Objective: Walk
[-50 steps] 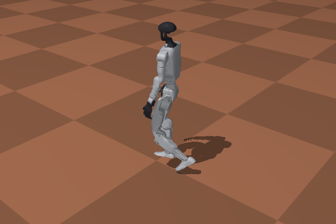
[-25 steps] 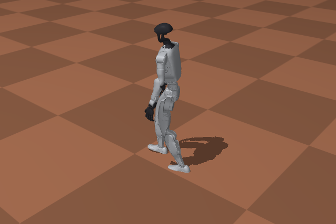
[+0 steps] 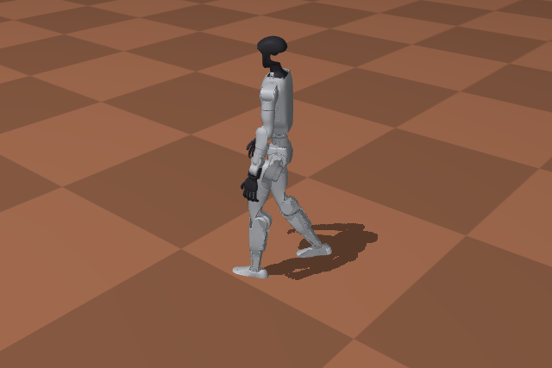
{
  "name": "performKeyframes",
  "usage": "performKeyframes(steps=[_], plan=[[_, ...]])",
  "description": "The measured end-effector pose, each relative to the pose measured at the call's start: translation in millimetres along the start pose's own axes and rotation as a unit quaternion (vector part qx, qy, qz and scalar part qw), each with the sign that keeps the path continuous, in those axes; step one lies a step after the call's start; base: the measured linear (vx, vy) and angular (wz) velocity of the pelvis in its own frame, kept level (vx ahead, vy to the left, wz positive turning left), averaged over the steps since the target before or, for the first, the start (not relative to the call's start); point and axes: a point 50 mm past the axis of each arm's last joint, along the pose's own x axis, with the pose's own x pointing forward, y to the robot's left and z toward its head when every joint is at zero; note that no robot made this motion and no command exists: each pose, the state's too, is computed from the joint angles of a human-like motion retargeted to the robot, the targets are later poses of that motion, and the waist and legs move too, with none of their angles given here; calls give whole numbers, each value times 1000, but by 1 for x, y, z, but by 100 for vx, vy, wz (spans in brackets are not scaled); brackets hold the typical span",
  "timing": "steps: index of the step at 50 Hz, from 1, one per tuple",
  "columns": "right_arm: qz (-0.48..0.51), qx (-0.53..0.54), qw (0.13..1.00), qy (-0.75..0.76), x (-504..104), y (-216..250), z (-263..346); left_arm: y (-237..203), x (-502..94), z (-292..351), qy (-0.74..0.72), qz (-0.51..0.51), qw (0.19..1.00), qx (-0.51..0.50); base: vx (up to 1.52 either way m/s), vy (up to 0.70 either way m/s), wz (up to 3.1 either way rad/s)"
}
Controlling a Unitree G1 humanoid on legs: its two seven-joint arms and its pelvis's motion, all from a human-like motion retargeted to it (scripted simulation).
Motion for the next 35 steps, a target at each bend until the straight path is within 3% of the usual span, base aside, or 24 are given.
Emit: performKeyframes(steps=[15,35], plan=[[-29,-13,999,-11,0,-19,5,-18,1,34,-51,-13,998,-19,-45,-18,24],[25,-13,996,81,-8,19,-45,-30,0,13,-26,-33,999,-16,-37,3,35]])
